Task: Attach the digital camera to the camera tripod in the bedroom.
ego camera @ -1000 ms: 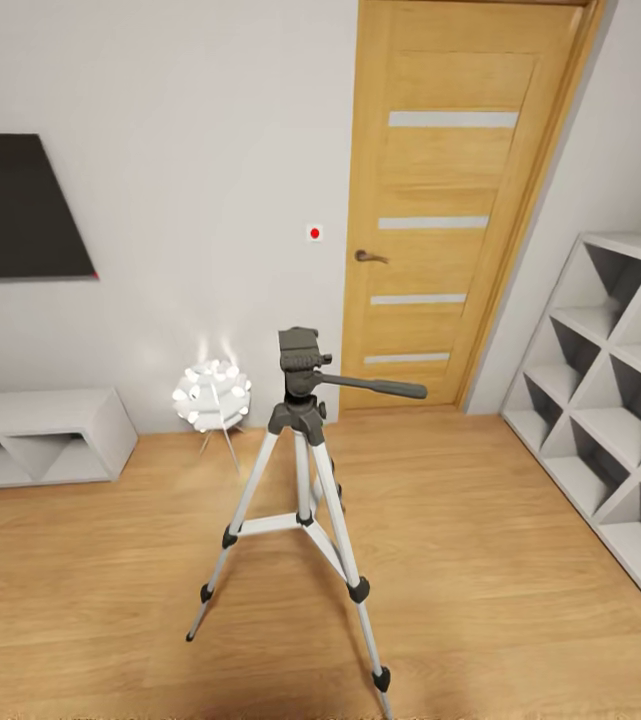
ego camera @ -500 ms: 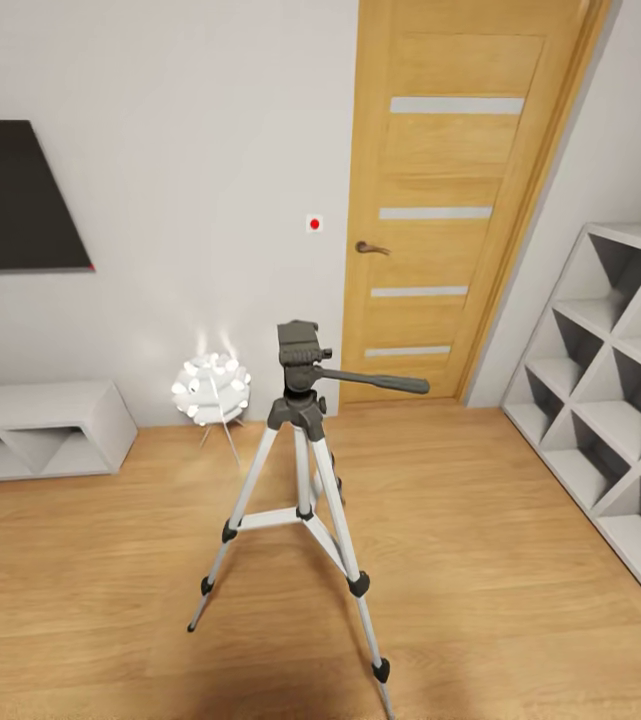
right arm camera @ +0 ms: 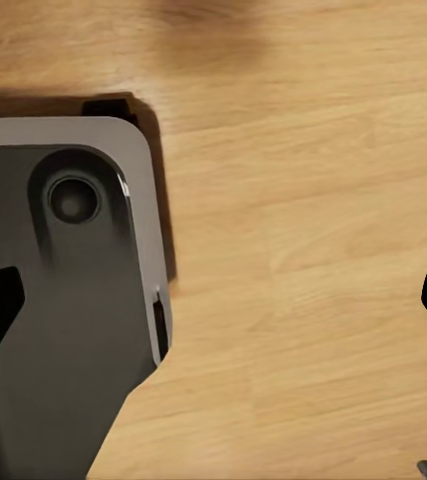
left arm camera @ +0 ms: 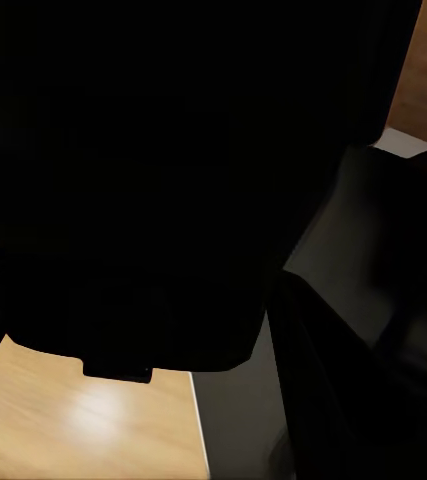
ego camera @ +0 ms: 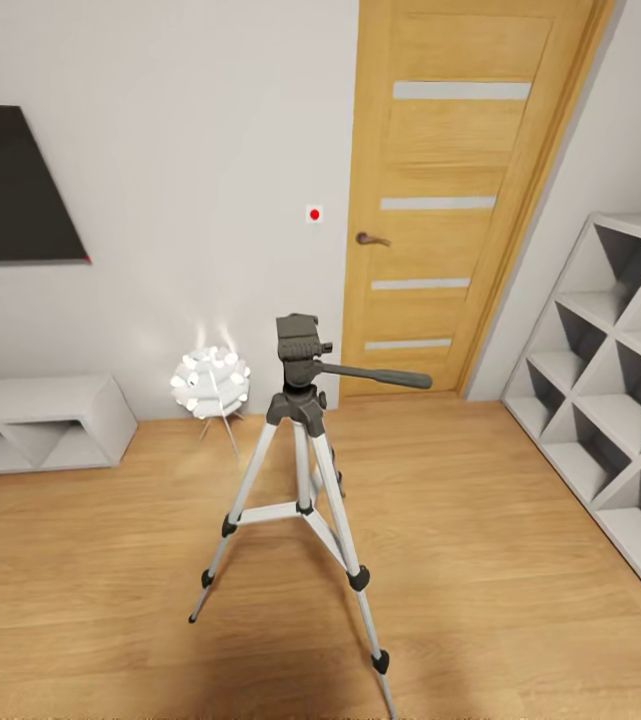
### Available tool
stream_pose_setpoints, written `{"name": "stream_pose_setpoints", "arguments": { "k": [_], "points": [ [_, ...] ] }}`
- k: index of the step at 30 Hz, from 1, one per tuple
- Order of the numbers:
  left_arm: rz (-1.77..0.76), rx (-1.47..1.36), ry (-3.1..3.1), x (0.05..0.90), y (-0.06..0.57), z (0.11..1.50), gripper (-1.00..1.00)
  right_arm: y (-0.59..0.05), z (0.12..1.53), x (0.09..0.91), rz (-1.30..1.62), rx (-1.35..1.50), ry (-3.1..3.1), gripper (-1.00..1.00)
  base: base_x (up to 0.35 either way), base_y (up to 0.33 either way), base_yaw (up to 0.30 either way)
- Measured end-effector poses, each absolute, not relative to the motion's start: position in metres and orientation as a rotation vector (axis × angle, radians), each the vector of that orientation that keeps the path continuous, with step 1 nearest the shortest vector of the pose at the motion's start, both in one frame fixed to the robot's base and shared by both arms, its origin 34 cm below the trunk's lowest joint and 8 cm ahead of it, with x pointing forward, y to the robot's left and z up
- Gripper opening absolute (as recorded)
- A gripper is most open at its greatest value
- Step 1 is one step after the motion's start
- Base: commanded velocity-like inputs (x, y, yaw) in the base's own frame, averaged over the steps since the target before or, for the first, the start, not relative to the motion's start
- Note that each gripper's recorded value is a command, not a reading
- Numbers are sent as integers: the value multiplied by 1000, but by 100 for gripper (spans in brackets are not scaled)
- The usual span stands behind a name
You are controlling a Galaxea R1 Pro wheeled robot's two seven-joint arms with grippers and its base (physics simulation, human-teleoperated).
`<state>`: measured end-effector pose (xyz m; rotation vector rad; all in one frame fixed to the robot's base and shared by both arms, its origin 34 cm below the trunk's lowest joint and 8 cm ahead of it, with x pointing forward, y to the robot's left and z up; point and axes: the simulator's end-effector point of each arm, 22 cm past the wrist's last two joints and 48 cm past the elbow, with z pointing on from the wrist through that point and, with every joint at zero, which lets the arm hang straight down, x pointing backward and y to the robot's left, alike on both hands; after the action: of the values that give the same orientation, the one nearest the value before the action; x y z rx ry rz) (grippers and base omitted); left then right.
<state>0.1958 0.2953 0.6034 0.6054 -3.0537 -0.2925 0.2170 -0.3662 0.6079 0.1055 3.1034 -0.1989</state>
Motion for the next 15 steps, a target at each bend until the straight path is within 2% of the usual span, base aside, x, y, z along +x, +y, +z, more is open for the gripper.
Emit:
{"name": "stream_pose_setpoints", "arguments": {
  "k": [15],
  "points": [
    [-297,596,-3031,186,295,601,-100,-366,605,207,-200,104,3128,100,0,0,0]
  ]
}}
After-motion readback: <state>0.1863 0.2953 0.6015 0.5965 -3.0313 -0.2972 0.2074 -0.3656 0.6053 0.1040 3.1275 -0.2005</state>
